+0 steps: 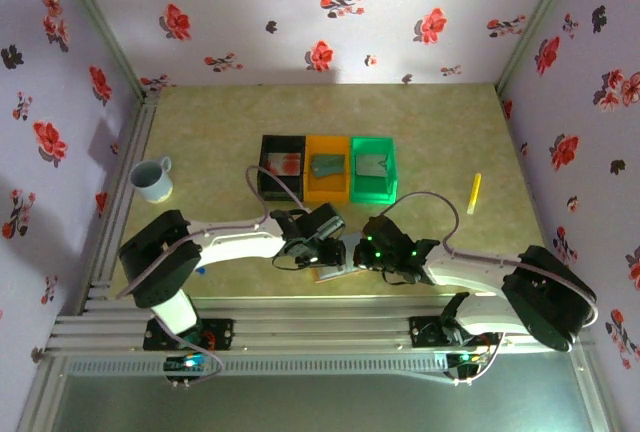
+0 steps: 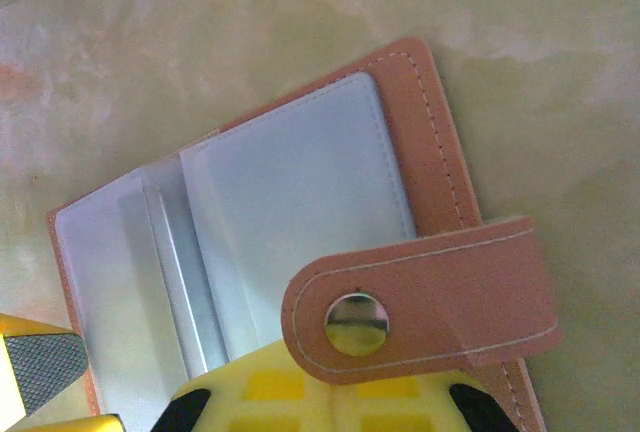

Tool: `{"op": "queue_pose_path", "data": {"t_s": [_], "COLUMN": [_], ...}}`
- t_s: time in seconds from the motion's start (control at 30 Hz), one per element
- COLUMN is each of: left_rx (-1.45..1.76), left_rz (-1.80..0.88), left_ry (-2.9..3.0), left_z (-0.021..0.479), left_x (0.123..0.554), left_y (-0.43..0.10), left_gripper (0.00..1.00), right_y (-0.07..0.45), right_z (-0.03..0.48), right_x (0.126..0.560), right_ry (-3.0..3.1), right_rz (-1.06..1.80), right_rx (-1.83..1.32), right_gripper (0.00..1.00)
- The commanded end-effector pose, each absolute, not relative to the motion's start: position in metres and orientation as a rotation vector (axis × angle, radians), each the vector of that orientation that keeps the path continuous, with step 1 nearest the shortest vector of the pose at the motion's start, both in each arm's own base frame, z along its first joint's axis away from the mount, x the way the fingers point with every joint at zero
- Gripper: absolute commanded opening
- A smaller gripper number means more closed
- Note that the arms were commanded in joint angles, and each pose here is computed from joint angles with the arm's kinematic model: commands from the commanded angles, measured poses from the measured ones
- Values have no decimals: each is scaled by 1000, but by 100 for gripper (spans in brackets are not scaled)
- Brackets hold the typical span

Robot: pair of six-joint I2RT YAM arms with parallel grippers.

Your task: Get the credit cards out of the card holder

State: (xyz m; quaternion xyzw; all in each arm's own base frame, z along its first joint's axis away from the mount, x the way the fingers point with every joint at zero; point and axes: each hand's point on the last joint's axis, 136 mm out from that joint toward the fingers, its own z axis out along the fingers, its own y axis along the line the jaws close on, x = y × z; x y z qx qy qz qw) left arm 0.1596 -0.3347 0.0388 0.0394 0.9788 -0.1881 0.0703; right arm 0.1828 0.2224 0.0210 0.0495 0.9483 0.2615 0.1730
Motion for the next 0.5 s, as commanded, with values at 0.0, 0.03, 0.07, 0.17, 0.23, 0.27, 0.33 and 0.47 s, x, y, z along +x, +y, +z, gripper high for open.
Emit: {"op": "queue_pose_path", "data": {"t_s": [0.0,0.03,0.07,0.17,0.23,0.27,0.33,0.47], "left_rx": [113,112,110,113,109,105,97,88], "left_rz": [-520,-518,-518,-511,-500,-491,-475,-473], "left_ry": [2952,2952,2952,2955,2956,2953,2949,2948], "left_z": [35,34,34,32,32,32,32,31], "left_x": [159,159,159,158,158,158,159,157], "left_y": [-334,-334,-334,-334,-332,-331,-329,-331], "left_gripper": [61,61,61,62,61,61,61,62], "right_y": [212,211,211,211,211,211,212,210], "right_z": [14,14,14,14,15,15,15,14], "right_x": [182,182,182,182,183,182,182,182], "right_ry": [2694,2695,2696,2695,2694,2694,2693,2695], "right_rz": [696,694,693,693,695,695,697,693], "right_rx": [175,176,175,175,175,175,174,177], "right_gripper": [0,0,0,0,0,0,0,0]}}
